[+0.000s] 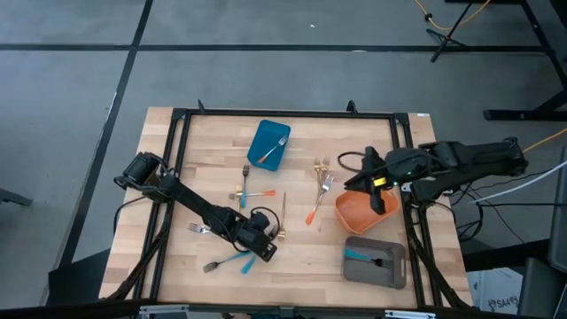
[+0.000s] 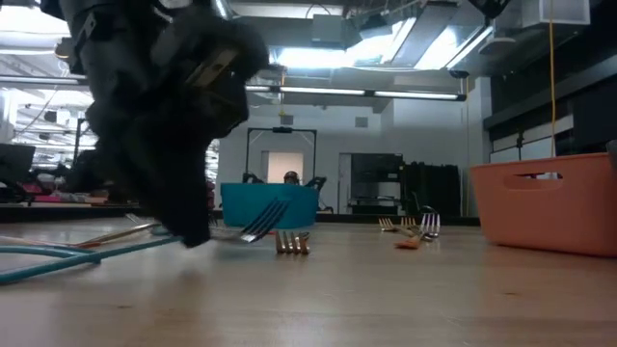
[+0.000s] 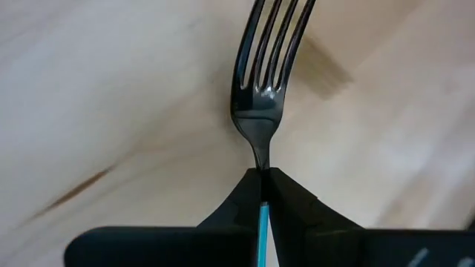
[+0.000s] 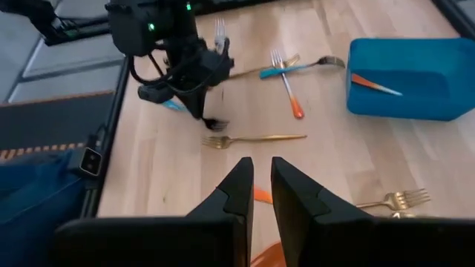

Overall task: Sort silverware by color (type)
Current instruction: Put the right blue fork into the black bin

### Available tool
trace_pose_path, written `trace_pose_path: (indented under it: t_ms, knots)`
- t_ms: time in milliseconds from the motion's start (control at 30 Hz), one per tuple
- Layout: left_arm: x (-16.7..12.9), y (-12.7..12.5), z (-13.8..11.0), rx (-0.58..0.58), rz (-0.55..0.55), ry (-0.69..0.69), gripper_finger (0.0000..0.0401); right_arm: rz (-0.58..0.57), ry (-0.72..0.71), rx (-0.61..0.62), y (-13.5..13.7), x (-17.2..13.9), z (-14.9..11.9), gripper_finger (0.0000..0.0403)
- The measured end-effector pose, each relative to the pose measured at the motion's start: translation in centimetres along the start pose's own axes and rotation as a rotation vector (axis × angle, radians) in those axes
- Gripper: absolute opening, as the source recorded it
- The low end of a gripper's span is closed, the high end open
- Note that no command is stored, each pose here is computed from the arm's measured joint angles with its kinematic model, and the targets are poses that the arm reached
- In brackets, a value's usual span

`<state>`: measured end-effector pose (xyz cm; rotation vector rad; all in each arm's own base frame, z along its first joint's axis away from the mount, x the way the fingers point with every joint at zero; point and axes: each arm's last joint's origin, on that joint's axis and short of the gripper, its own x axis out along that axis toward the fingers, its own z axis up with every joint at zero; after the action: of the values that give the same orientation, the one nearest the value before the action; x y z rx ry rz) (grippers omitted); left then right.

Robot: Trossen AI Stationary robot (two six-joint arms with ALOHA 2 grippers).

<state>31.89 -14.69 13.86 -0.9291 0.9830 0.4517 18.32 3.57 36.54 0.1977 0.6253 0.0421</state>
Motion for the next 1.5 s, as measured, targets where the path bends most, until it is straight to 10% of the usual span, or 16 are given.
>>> trace_pose_path:
  t_ms: [467, 867, 1500]
  knots:
    - [-3.6, -6.6, 5.5, 0.465, -0.203, -0.186, 0.0008, 0.03, -0.101, 0.014, -0.4, -3.9, -0.5, 0.0042]
    - [-5.4, -7.9, 9.5, 0.884, -0.082, -0.412, 0.0008, 0.032, -0.075, 0.255, -0.4, -3.2, -0.5, 0.0042]
    - [-6.7, -9.6, 12.6, 0.955, -0.341, -0.608, 0.0008, 0.077, -0.153, 0.37, 0.0, -5.3, 1.3, 0.0042]
